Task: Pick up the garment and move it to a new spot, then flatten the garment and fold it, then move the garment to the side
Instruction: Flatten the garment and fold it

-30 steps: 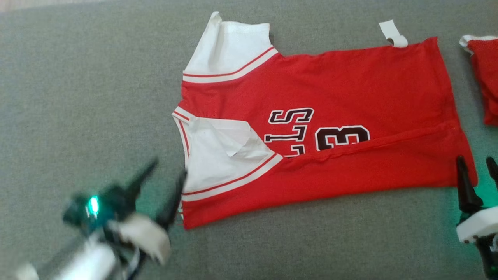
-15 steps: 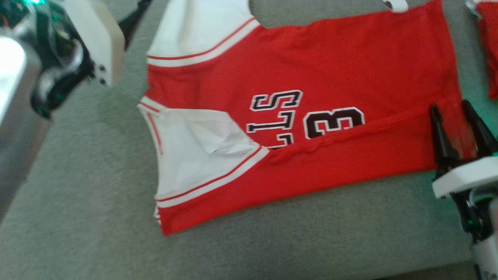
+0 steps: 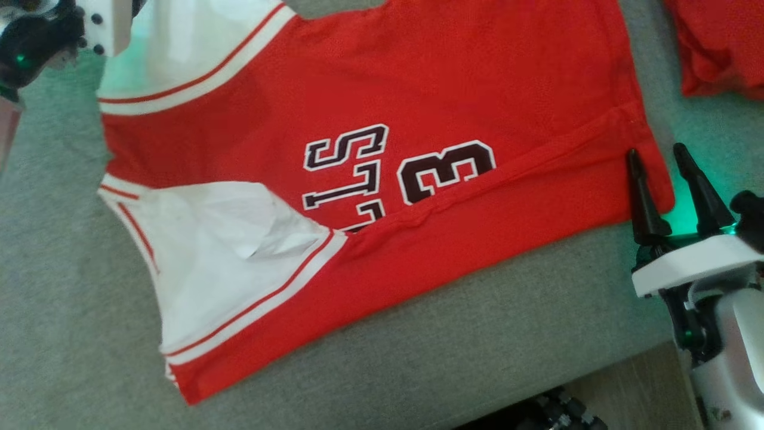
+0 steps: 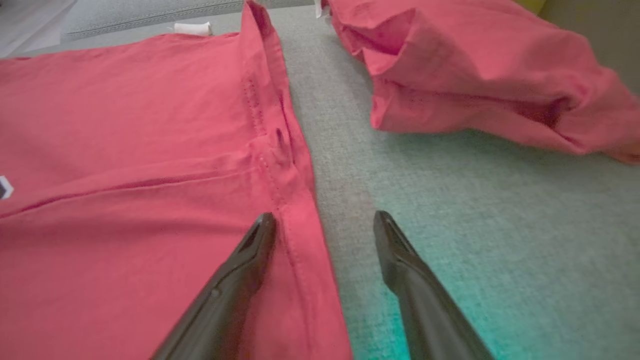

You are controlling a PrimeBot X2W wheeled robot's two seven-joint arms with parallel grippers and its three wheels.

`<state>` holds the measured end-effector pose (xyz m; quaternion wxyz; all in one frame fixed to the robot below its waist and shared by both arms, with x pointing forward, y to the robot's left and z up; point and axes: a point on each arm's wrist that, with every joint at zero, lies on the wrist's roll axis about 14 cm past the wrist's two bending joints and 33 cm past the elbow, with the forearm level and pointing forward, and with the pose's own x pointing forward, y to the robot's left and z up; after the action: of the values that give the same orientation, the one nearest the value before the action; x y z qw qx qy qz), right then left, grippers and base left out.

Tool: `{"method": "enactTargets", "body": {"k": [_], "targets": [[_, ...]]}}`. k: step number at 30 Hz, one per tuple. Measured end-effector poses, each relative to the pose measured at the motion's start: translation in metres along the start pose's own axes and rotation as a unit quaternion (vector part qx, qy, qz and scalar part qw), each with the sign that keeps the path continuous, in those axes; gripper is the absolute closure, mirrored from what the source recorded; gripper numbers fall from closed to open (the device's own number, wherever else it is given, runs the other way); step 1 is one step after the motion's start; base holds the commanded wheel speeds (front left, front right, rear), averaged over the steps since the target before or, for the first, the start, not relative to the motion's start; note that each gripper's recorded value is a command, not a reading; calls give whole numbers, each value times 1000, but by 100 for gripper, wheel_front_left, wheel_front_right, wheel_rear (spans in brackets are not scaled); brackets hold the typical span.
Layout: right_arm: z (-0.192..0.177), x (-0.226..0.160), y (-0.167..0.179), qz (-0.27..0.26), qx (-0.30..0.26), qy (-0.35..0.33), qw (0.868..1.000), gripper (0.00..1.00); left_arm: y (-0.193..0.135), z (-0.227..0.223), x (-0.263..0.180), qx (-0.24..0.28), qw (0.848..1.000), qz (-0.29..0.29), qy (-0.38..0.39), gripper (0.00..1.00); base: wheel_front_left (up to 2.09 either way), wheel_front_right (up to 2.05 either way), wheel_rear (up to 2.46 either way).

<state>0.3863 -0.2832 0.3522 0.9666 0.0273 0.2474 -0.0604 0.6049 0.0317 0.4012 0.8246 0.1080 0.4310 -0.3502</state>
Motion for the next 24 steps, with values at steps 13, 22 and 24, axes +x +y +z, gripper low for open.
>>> {"method": "enactTargets", "body": {"k": [13, 22, 24], "targets": [[-2, -3, -7, -16, 5, 2, 1000, 0, 19, -13, 17, 37, 998, 39, 39, 3, 0, 0, 0], [0, -2, -9, -19, 5, -1, 1000, 0, 19, -12, 18, 38, 997, 39, 46, 100, 0, 0, 0], [3, -2, -10, -20, 4, -5, 1000, 0, 20, -11, 17, 34, 998, 39, 47, 100, 0, 0, 0]]}}
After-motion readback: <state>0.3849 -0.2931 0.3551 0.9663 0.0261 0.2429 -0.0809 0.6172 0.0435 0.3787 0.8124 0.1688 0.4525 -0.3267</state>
